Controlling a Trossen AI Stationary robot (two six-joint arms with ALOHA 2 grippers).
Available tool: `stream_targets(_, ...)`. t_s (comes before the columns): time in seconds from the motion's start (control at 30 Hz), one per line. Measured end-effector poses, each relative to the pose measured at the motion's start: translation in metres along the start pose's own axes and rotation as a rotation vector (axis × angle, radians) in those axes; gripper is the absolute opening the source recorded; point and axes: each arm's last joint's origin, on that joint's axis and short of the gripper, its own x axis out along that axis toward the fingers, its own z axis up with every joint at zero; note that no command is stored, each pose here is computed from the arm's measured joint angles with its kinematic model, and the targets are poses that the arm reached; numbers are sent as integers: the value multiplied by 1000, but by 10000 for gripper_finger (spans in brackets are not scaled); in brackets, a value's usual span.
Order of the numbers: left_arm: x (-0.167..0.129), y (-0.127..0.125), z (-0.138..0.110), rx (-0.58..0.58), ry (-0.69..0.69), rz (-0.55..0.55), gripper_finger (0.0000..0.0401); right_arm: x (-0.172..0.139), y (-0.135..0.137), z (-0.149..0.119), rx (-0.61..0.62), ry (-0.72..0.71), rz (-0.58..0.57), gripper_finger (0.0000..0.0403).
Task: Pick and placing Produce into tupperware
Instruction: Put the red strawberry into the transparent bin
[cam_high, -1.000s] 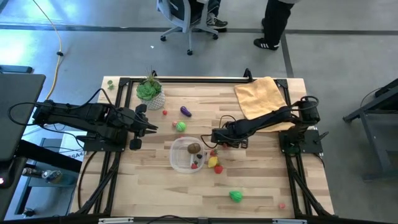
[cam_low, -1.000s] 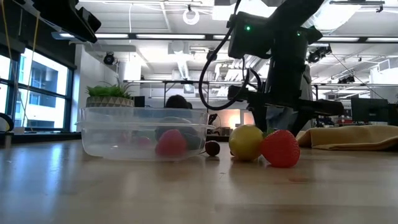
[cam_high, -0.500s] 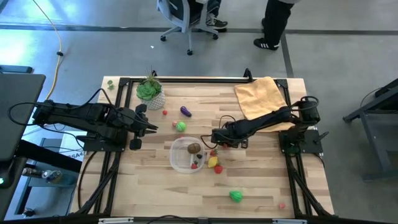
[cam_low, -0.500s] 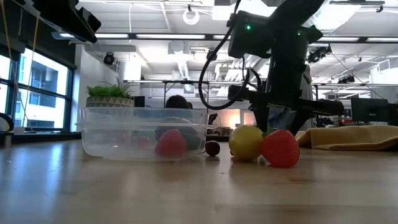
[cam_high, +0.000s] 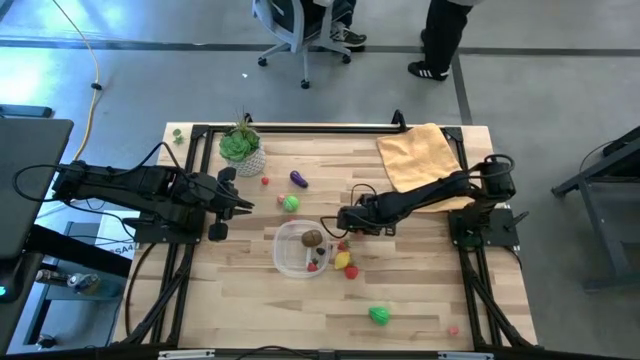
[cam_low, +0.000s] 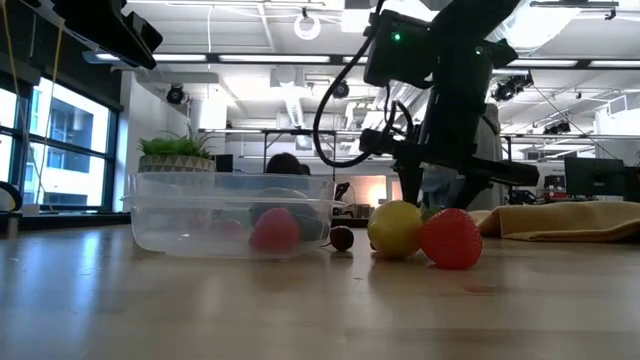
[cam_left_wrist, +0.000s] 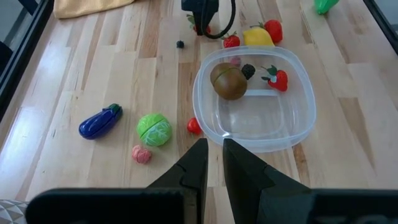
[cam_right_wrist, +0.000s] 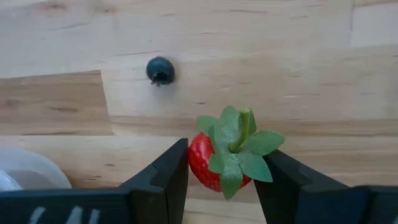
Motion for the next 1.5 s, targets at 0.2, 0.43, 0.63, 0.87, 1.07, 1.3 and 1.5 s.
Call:
stream_targets(0.2, 0, 0, 0, 0, 0, 0, 40, -18, 1, -5, -52, -20, 66, 140)
stream_targets(0.43, 0, 0, 0, 0, 0, 0, 40, -61, 11, -10, -292, -136, 301, 140)
stream_targets(0.63, 0, 0, 0, 0, 0, 0, 40, -99, 35, -18, -629, -289, 656, 140)
stream_targets(0.87, 0, 0, 0, 0, 0, 0, 40, -106, 51, -20, -912, -389, 830, 140)
stream_targets(1.07, 0, 0, 0, 0, 0, 0, 40, -78, 58, -25, -1040, -357, 802, 140)
stream_targets(1.3, 0, 0, 0, 0, 0, 0, 40, -58, 83, -37, -1247, -319, 660, 140)
stream_targets(1.5, 0, 0, 0, 0, 0, 0, 40, -45, 107, -50, -1447, -208, 468, 140)
